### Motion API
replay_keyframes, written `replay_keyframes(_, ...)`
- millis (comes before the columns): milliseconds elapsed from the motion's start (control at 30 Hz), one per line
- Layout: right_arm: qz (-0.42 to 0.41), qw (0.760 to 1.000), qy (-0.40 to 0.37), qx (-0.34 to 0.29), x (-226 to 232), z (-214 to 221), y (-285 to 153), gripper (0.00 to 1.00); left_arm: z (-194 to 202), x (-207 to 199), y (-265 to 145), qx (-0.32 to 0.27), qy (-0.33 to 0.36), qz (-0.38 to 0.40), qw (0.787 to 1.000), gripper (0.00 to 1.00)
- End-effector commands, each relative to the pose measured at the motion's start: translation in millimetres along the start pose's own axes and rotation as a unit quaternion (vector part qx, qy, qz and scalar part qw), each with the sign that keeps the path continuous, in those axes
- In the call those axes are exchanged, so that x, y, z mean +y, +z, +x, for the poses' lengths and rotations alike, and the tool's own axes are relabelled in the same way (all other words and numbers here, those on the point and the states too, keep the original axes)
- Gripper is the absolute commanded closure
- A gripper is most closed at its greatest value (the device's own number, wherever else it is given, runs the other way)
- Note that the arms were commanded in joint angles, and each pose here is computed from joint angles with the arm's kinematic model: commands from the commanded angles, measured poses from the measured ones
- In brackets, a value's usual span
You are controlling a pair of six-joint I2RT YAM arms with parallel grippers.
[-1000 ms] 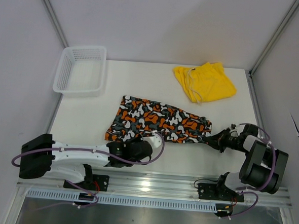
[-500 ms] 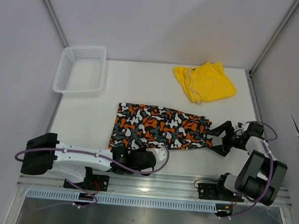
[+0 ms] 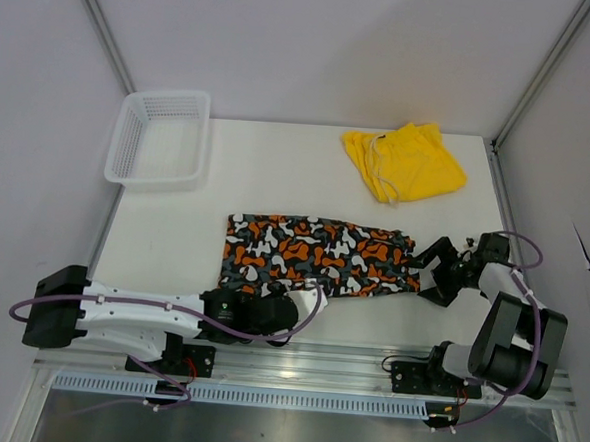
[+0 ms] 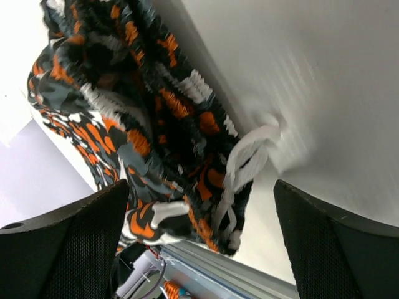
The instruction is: Fold and stack the shorts
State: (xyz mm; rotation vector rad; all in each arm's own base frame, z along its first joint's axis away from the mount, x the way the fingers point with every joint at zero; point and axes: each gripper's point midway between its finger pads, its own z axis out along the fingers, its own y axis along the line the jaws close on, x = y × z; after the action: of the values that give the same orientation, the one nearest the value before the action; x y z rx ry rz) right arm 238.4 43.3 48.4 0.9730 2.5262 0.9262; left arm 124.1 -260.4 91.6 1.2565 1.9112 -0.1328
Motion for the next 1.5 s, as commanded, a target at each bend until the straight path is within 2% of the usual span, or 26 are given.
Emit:
replay_keyframes(0,0.002,1.0,-0.01,-0.012,-0.2,-13.8,11.0,0.01,-9.9,-8.5,-7.1,-0.022,-0.02,0.029,0.999,0.96)
replay_keyframes(33,-0.006,1.0,-0.011,-0.007,1.0,-13.3,13.9,0.0,-11.8,-9.7,-9.1,-0.027,-0.022,0.035,0.999,0.91)
replay_keyframes(67,-0.015,1.0,-0.007,-0.001,2.2,-12.0,16.6,0.02,-11.4,-14.0,-9.8,-0.027,-0.022,0.049,0.998,0.75)
replay_keyframes(133,-0.029,1.0,-0.006,0.006,4.0,-13.1,24.2,0.05,-11.5,-20.9,-10.9,-0.027,-0.022,0.068,0.997,0.59)
replay_keyframes(167,-0.038,0.999,0.0,0.013,6.3,-10.5,26.5,0.09,-11.1,-25.6,-11.3,-0.025,-0.022,0.081,0.996,0.45)
replay_keyframes(200,-0.04,0.999,0.001,0.017,6.1,-10.4,30.3,0.11,-10.6,-28.5,-11.0,-0.022,-0.025,0.086,0.996,0.4)
replay_keyframes(233,-0.042,0.999,0.002,0.022,6.9,-8.2,32.3,0.12,-9.4,-30.4,-10.1,-0.017,-0.025,0.089,0.996,0.3)
replay_keyframes(333,-0.043,0.999,-0.001,0.029,8.6,-4.3,37.9,0.23,-10.6,-25.8,-10.1,-0.017,-0.036,0.075,0.996,0.29)
replay_keyframes(433,-0.045,0.999,-0.002,0.031,8.4,-3.6,39.2,0.37,-26.2,-19.9,-16.1,-0.05,-0.051,0.068,0.995,0.26)
replay_keyframes(467,-0.045,0.999,-0.003,0.031,8.3,-3.6,39.2,0.52,-38.6,-16.5,-20.6,-0.075,-0.064,0.067,0.993,0.24)
replay_keyframes(533,-0.044,0.998,-0.004,0.034,7.3,0.1,38.5,0.68,-58.1,-10.0,-25.4,-0.106,-0.08,0.064,0.989,0.19)
replay_keyframes(567,-0.046,0.998,-0.006,0.034,7.7,2.0,37.3,0.79,-72.4,-5.0,-28.0,-0.128,-0.092,0.06,0.986,0.17)
replay_keyframes(667,-0.046,0.998,-0.013,0.037,8.0,15.7,35.5,0.8,-96.5,20.9,-21.5,-0.141,-0.13,0.045,0.98,0.16)
replay_keyframes(700,-0.045,0.998,-0.021,0.043,9.5,23.1,36.4,0.8,-94.2,22.5,-10.7,-0.127,-0.133,0.045,0.982,0.16)
replay_keyframes(767,-0.043,0.998,-0.027,0.045,8.5,37.5,35.8,0.8,-115.0,32.0,-1.8,-0.144,-0.158,0.065,0.975,0.18)
replay_keyframes(800,-0.043,0.997,-0.038,0.053,10.3,47.2,36.8,0.8,-114.9,27.3,9.9,-0.133,-0.158,0.075,0.976,0.18)
replay_keyframes(833,-0.042,0.997,-0.038,0.058,9.2,54.0,36.8,0.77,-129.9,27.9,11.1,-0.146,-0.164,0.086,0.972,0.18)
replay_keyframes(900,-0.048,0.995,-0.049,0.067,9.2,68.4,31.8,0.64,-140.4,22.5,28.1,-0.14,-0.161,0.09,0.973,0.19)
replay_keyframes(933,-0.049,0.995,-0.057,0.07,8.7,72.9,29.3,0.43,-149.5,22.5,31.8,-0.14,-0.161,0.09,0.973,0.19)
replay_keyframes(1000,-0.044,0.995,-0.067,0.063,8.2,76.9,18.9,0.21,-159.3,21.1,42.4,-0.136,-0.156,0.089,0.974,0.2)
replay_keyframes(1033,-0.044,0.995,-0.072,0.055,9.7,75.7,15.0,0.03,-152.8,15.5,56.9,-0.117,-0.151,0.089,0.978,0.2)
replay_keyframes(1067,-0.039,0.995,-0.075,0.051,10.0,75.9,10.2,0.0,-167.8,15.2,58.2,-0.13,-0.152,0.095,0.975,0.2)
replay_keyframes(1167,-0.049,0.995,-0.089,0.019,17.1,69.2,2.6,0.01,-180.5,2.7,76.6,-0.129,-0.15,0.125,0.972,0.21)
replay_keyframes(1233,-0.063,0.994,-0.091,0.019,21.2,68.0,4.4,0.01,-174.7,-4.0,94.1,-0.11,-0.149,0.132,0.974,0.22)
replay_keyframes(1267,-0.069,0.993,-0.091,0.025,22.0,68.9,5.8,0.01,-187.7,-2.7,95.6,-0.119,-0.155,0.136,0.971,0.22)
replay_keyframes(1467,-0.062,0.994,-0.081,0.035,16.8,58.6,22.5,0.01,-183.4,20.2,139.4,-0.074,-0.208,0.123,0.968,0.25)
